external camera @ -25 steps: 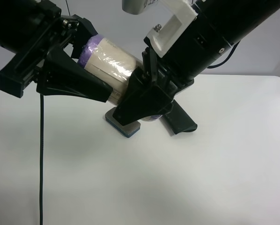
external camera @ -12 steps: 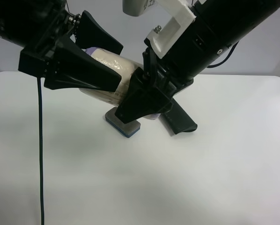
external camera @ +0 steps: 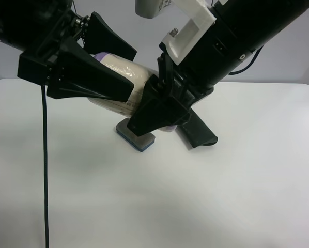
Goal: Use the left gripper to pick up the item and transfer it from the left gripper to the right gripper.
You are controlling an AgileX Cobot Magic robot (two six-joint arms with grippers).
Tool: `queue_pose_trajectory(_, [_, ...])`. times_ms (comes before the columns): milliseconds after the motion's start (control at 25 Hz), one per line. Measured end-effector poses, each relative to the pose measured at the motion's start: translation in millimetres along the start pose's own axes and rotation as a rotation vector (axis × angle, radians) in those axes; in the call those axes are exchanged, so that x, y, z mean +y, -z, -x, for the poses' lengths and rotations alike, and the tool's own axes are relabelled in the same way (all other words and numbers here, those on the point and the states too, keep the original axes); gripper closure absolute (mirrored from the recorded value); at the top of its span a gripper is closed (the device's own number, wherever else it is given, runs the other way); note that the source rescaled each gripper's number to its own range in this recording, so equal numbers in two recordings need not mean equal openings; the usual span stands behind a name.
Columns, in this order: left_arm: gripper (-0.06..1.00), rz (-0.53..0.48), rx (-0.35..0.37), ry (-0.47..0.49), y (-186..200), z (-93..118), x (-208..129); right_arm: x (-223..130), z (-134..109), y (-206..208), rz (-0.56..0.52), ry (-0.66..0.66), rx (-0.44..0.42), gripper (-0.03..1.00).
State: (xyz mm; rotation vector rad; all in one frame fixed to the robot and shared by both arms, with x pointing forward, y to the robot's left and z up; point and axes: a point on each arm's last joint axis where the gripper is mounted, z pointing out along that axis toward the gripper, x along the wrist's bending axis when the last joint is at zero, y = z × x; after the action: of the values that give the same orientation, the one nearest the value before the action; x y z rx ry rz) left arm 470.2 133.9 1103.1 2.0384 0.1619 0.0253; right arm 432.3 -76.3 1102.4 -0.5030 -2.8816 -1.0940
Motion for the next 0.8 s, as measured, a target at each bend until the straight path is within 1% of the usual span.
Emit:
queue_pose_trajectory(240, [-0.04,0.016,0.015,-0.027,6.9,5.5,7.3,0.0,0.0,0.0,0.000,0.000,0.000,0.96])
queue_pose_trajectory(400, [-0.04,-0.001,0.037,-0.082,16.4,14.4,11.8,0.0,0.0,0.0,0.000,0.000,0.000,0.96])
queue_pose_trajectory(640, [-0.04,-0.051,0.098,-0.153,37.2,33.4,18.9,0.0,0.0,0.0,0.000,0.000,0.000,0.96])
queue_pose_trajectory(760, [-0.04,-0.072,0.145,-0.156,50.2,45.2,22.8,0.0,0.0,0.0,0.000,0.000,0.000,0.96])
queue_pose_trajectory(800, [-0.04,-0.071,0.161,-0.140,55.0,50.0,24.7,0.0,0.0,0.0,0.000,0.000,0.000,0.96])
